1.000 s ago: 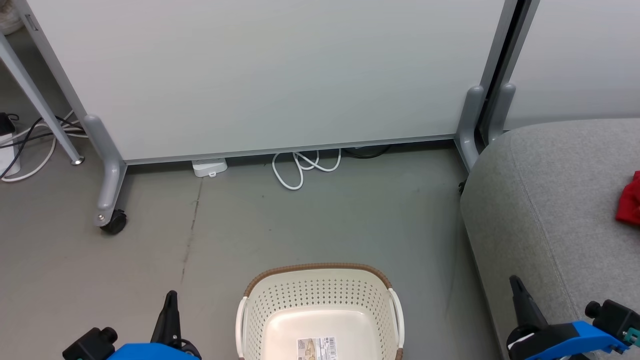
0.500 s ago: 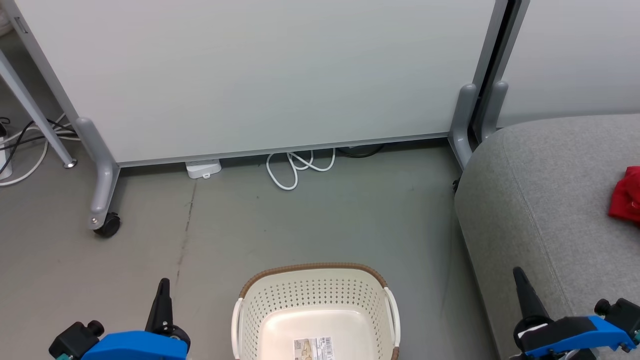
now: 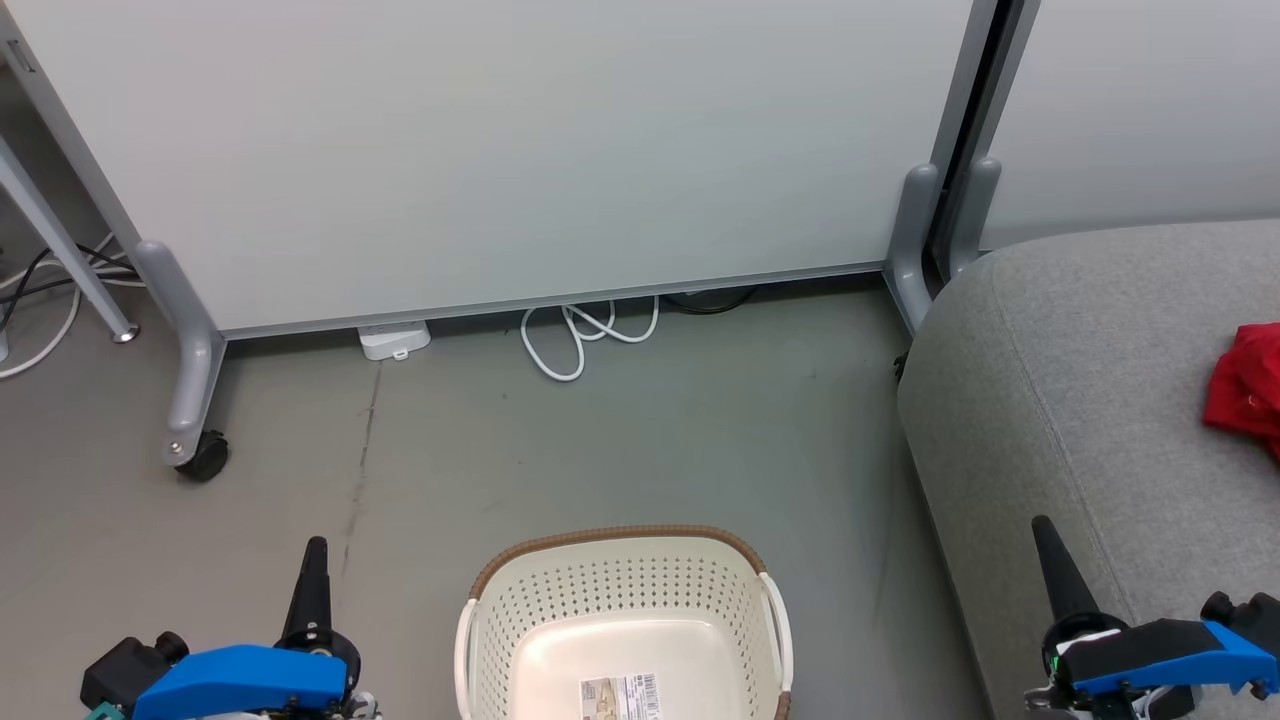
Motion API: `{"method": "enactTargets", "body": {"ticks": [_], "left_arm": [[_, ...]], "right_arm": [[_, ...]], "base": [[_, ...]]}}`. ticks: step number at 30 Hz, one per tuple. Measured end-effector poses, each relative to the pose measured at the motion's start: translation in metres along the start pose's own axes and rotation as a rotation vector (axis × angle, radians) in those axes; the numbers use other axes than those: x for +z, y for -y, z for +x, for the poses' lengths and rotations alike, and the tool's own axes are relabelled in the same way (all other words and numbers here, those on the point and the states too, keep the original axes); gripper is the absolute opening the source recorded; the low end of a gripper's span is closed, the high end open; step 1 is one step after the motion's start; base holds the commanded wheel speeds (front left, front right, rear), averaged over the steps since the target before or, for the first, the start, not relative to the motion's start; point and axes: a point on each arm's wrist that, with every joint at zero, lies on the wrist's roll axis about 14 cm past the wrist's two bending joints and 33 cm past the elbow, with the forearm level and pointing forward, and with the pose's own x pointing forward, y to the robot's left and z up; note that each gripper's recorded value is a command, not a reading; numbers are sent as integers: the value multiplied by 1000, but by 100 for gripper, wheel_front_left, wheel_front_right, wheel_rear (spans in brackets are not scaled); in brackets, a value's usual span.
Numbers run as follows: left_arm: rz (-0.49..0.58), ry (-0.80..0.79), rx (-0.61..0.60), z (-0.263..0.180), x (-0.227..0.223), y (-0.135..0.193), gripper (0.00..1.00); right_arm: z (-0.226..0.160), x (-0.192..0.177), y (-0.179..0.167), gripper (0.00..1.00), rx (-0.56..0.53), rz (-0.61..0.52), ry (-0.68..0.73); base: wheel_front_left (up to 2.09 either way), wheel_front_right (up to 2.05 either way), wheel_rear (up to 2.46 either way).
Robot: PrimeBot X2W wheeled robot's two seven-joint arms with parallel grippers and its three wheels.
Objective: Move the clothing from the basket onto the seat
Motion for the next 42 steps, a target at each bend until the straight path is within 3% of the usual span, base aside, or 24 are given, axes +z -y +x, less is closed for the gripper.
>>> {"method": "enactTargets", "body": {"ticks": [42], "left_arm": [[-341,-15,-114,20,11,38,0]], "right_arm": [[-2,29,-15,0,75,373,71]], "base": [[0,0,0]]}}
